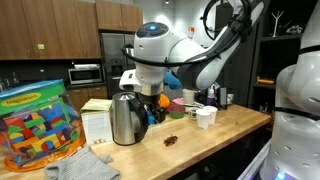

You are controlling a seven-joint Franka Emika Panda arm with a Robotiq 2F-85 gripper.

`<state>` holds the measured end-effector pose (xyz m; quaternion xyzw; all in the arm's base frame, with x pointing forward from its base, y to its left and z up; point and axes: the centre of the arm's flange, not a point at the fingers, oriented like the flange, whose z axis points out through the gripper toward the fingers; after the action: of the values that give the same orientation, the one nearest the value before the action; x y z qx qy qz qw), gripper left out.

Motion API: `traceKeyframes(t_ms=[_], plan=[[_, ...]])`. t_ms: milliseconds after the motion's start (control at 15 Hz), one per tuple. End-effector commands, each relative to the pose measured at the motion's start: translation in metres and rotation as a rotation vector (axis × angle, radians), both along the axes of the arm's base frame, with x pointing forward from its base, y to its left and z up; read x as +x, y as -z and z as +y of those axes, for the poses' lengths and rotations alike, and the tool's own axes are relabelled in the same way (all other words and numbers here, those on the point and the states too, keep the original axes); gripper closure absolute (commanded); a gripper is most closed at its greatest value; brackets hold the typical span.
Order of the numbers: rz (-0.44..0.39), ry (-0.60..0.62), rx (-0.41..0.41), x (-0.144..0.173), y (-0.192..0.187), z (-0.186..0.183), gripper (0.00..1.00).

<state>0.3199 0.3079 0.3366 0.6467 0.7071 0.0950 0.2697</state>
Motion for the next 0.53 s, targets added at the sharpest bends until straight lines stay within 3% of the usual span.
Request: traceKeyframes(t_ms=[0, 467], plan=[[-0.011, 0.008, -0.012, 0.006, 0.006, 0.004, 0.0], [0.025, 0.013, -0.012, 0.004, 0.019, 0.003, 0.0]])
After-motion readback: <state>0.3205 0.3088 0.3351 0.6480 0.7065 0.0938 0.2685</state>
